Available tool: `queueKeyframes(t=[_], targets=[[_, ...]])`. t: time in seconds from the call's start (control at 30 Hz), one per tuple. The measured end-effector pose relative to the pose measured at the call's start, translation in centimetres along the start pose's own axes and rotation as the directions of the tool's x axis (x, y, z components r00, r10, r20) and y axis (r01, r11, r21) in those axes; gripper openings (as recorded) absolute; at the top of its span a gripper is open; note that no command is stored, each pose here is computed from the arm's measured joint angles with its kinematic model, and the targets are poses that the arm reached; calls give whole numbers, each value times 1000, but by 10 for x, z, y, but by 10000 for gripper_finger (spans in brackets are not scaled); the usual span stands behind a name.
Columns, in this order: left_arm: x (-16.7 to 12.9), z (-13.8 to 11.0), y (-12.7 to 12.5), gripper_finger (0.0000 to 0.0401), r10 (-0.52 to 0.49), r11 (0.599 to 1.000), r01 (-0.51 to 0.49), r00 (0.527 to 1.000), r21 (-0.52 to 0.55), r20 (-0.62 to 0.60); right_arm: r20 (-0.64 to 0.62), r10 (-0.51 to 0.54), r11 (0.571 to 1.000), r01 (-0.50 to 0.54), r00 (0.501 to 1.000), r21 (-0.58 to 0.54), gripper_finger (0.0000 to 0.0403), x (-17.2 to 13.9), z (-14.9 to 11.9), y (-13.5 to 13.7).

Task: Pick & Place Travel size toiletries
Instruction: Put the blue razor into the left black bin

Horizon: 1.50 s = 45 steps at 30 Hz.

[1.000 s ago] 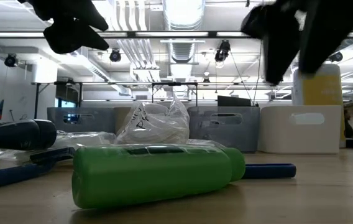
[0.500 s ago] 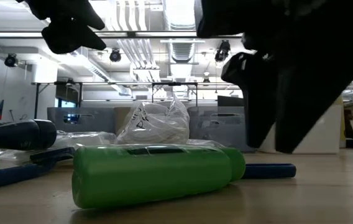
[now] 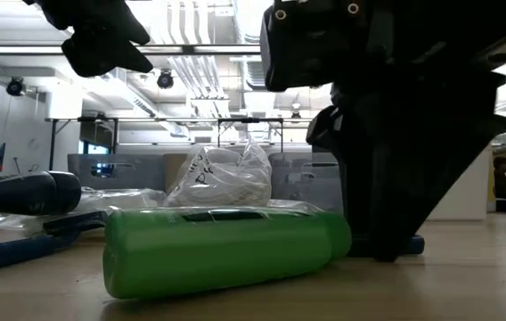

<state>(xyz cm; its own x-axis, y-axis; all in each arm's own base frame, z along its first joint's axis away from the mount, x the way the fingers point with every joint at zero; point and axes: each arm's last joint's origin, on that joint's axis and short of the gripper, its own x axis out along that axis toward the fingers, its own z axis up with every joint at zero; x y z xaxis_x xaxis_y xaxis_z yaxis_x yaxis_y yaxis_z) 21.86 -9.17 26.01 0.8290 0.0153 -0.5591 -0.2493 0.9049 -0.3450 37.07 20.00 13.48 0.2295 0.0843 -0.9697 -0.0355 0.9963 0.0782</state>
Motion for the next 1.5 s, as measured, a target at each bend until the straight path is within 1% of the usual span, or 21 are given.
queueKeyframes(t=[0.1,0.23,0.3,0.5,0.63,0.7,0.77,0.83,0.9,0.97,1.07,1.13,1.2,1.27,1.33,1.4,1.5], targets=[[0,-1,-1,193,-4,1000,4,1000,2,-2,1,1,999,-1,1000,48,94,-1,0,0],[-1,-3,-3,193,-16,1000,16,1000,10,-7,-1,5,997,-5,1000,80,37,-2,0,-1],[-2,-3,-4,193,-21,999,21,1000,24,-10,2,7,995,-7,1000,100,21,-3,0,-1],[-4,-3,-8,193,-37,999,37,999,40,-9,10,26,989,-27,1000,143,24,-14,0,0],[-5,-2,-9,193,-42,997,42,999,64,-6,74,58,986,-68,996,154,24,-45,2,1],[-5,0,-10,193,-58,996,56,998,76,13,115,55,983,-74,992,169,24,-63,2,-1],[-6,5,-14,193,-95,992,90,994,90,56,166,29,978,-62,986,200,24,-79,2,-3],[-7,11,-20,193,-157,983,144,981,117,111,231,-1,965,-60,973,257,23,-98,3,-6],[-9,17,-24,193,-206,971,181,964,154,166,308,-55,940,-55,950,338,23,-116,4,-11],[-11,22,-28,193,-238,962,199,948,188,213,376,-120,906,-53,919,420,23,-131,3,-15],[-12,25,-29,193,-243,959,193,936,209,254,478,-206,851,-84,854,519,23,-151,3,-19],[-12,27,-29,193,-228,964,176,933,199,278,541,-237,828,-124,807,548,23,-163,4,-20],[-13,29,-29,193,-216,969,164,927,186,307,595,-252,818,-160,763,552,23,-172,5,-17],[-13,32,-28,193,-213,973,168,921,161,327,628,-255,813,-188,736,551,23,-175,8,-15],[-12,34,-27,193,-207,977,179,919,114,336,645,-257,816,-196,720,544,23,-177,9,-14],[-11,36,-25,193,-199,980,185,917,74,346,681,-258,818,-221,685,532,23,-180,13,-12],[-10,41,-23,193,-230,972,232,905,39,358,726,-263,820,-249,636,515,23,-184,18,-11]])
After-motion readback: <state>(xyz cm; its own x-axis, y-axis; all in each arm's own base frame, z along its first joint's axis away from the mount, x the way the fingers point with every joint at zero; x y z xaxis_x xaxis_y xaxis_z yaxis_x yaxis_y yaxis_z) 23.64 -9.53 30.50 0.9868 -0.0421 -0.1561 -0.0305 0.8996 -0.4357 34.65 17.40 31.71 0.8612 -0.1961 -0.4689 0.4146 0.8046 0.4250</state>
